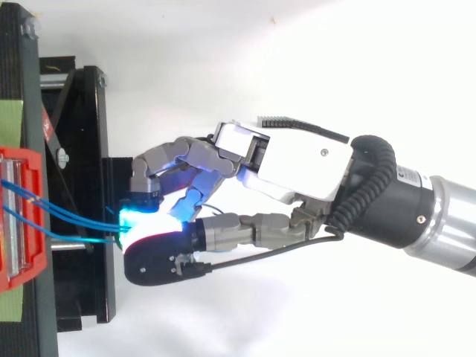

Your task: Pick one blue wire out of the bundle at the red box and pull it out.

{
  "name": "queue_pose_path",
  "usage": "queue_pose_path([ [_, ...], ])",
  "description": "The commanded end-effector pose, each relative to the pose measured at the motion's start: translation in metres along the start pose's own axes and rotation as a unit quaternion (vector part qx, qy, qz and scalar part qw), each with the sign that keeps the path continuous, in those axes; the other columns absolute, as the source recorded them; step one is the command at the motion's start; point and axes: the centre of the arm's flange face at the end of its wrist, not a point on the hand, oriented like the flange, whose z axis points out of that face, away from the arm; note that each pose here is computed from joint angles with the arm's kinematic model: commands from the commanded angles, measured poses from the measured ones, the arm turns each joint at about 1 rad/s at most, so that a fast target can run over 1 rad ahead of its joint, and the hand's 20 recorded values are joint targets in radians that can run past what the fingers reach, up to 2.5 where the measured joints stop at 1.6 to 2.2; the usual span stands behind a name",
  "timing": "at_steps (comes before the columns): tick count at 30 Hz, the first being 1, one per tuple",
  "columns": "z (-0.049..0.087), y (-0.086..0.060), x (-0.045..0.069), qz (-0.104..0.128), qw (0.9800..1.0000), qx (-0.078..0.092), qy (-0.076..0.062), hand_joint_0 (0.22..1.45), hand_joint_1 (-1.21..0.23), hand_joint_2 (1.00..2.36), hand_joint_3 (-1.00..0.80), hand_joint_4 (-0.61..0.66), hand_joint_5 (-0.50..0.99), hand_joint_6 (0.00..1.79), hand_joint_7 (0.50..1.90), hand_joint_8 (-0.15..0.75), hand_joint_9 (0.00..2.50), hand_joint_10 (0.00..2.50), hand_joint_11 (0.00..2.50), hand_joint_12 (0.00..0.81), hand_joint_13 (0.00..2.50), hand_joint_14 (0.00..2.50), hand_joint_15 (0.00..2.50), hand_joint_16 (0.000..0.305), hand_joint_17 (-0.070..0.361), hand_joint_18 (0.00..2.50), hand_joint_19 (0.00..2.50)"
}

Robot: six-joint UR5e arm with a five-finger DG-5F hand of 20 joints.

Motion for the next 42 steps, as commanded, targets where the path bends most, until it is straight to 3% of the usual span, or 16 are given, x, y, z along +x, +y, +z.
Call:
queue_pose_path([
  [1,-0.0032,-0.0034,-0.0012,-0.01,0.9998,0.015,0.004,0.61,-0.72,1.01,-0.3,0.24,-0.18,0.83,1.1,0.278,1.11,0.03,1.17,0.358,0.61,0.02,0.43,0.05,0.113,0.47,0.37],
  [7,-0.0036,-0.0038,-0.0014,-0.01,0.9998,0.017,0.004,0.64,-0.81,1.01,-0.28,0.18,-0.19,0.86,1.09,0.275,1.06,0.03,1.19,0.353,0.59,0.02,0.43,0.05,0.114,0.47,0.36],
  [11,-0.0043,-0.004,-0.0003,-0.008,0.9998,0.019,0.006,0.69,-0.86,1.02,-0.23,0.24,-0.22,0.88,1.03,0.264,0.91,0.03,1.14,0.351,0.54,0.02,0.4,0.051,0.115,0.46,0.32],
  [14,-0.0044,-0.0035,0.0009,-0.01,0.9998,0.017,0.007,0.71,-0.87,1.01,-0.28,0.25,-0.24,0.88,1.01,0.26,0.82,0.02,1.09,0.352,0.51,0.02,0.39,0.052,0.116,0.44,0.32],
  [17,-0.0044,-0.0024,0.0008,-0.009,0.9998,0.017,0.007,0.67,-0.88,1.0,-0.44,0.26,-0.24,0.87,1.0,0.256,0.78,0.03,1.08,0.352,0.5,0.02,0.39,0.052,0.117,0.42,0.34],
  [20,-0.0048,-0.0033,0.0021,-0.008,0.9998,0.017,0.008,0.58,-0.77,1.0,-0.5,0.24,-0.22,0.85,1.01,0.268,0.8,0.03,1.07,0.362,0.48,0.02,0.39,0.053,0.12,0.39,0.36],
  [22,-0.0051,-0.0031,0.0032,-0.011,0.9998,0.017,0.009,0.55,-0.62,1.0,-0.5,0.22,-0.19,0.83,1.04,0.272,0.89,0.03,1.03,0.366,0.5,0.02,0.39,0.054,0.121,0.4,0.39],
  [26,-0.0058,-0.0032,0.004,-0.011,0.9997,0.018,0.009,0.58,-0.52,1.0,-0.5,0.18,-0.16,0.8,1.09,0.262,0.98,0.03,1.02,0.357,0.53,0.02,0.38,0.051,0.114,0.4,0.4],
  [37,-0.0068,-0.0043,0.0035,-0.015,0.9996,0.023,0.01,0.63,-0.75,1.01,-0.33,0.2,-0.18,0.85,1.1,0.259,0.99,0.03,1.09,0.353,0.55,0.02,0.4,0.05,0.112,0.44,0.38],
  [42,-0.0071,-0.0039,0.0048,-0.015,0.9996,0.022,0.012,0.65,-0.82,1.01,-0.37,0.2,-0.2,0.87,1.06,0.262,0.96,0.03,1.11,0.354,0.55,0.02,0.4,0.05,0.113,0.44,0.37],
])
